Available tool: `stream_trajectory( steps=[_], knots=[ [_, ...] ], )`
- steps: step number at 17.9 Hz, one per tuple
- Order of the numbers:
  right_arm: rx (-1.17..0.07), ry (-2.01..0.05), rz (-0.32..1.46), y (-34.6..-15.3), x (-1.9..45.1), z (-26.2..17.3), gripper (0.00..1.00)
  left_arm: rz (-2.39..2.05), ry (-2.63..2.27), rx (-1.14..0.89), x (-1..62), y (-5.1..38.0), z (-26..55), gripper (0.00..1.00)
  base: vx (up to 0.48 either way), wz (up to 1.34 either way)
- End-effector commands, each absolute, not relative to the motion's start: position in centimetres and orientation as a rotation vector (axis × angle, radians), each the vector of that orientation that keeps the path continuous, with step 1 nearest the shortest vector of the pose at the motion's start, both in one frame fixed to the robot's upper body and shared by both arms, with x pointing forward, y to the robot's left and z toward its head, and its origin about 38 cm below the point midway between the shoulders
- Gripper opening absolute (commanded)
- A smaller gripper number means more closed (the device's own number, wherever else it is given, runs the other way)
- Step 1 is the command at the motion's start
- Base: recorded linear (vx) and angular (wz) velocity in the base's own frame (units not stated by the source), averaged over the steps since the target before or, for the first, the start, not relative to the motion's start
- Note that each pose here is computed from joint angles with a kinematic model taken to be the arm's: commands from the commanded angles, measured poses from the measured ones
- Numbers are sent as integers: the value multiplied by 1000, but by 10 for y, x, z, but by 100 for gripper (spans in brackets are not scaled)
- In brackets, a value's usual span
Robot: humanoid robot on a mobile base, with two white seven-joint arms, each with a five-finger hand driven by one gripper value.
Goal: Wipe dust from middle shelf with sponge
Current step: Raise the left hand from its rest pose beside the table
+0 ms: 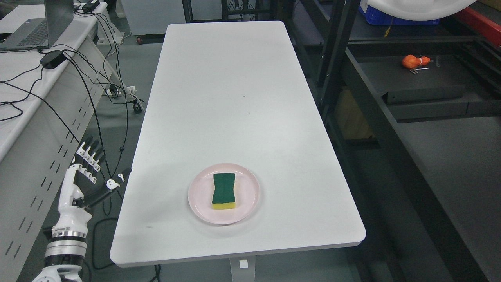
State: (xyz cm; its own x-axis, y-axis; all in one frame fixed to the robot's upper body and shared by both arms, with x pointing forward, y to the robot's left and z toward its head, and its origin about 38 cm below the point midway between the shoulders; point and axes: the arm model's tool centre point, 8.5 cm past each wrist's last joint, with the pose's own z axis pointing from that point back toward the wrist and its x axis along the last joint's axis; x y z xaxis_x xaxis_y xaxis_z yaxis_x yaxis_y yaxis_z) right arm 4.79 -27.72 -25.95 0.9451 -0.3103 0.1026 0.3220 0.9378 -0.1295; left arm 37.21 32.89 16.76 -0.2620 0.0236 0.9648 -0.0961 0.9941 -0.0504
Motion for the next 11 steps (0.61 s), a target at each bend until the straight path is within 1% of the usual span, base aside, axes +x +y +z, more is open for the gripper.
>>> stream_trajectory(
  steps=[1, 6, 9, 11],
  knots=[
    [-152, -30, -324, -287, 47, -259, 100, 108, -1799, 7, 376, 313, 158, 99, 0, 0],
    [-153, -30, -324, -287, 47, -259, 100, 98, -1762, 44, 387, 326, 146, 99, 9, 1],
    [-152, -30, -324, -287, 47, -259, 100, -18, -1828, 148, 405, 351, 173, 99, 13, 14],
    [-152, -30, -324, -287, 47, -259, 100, -272, -1858, 280, 421, 352, 194, 99, 14, 0]
  ],
)
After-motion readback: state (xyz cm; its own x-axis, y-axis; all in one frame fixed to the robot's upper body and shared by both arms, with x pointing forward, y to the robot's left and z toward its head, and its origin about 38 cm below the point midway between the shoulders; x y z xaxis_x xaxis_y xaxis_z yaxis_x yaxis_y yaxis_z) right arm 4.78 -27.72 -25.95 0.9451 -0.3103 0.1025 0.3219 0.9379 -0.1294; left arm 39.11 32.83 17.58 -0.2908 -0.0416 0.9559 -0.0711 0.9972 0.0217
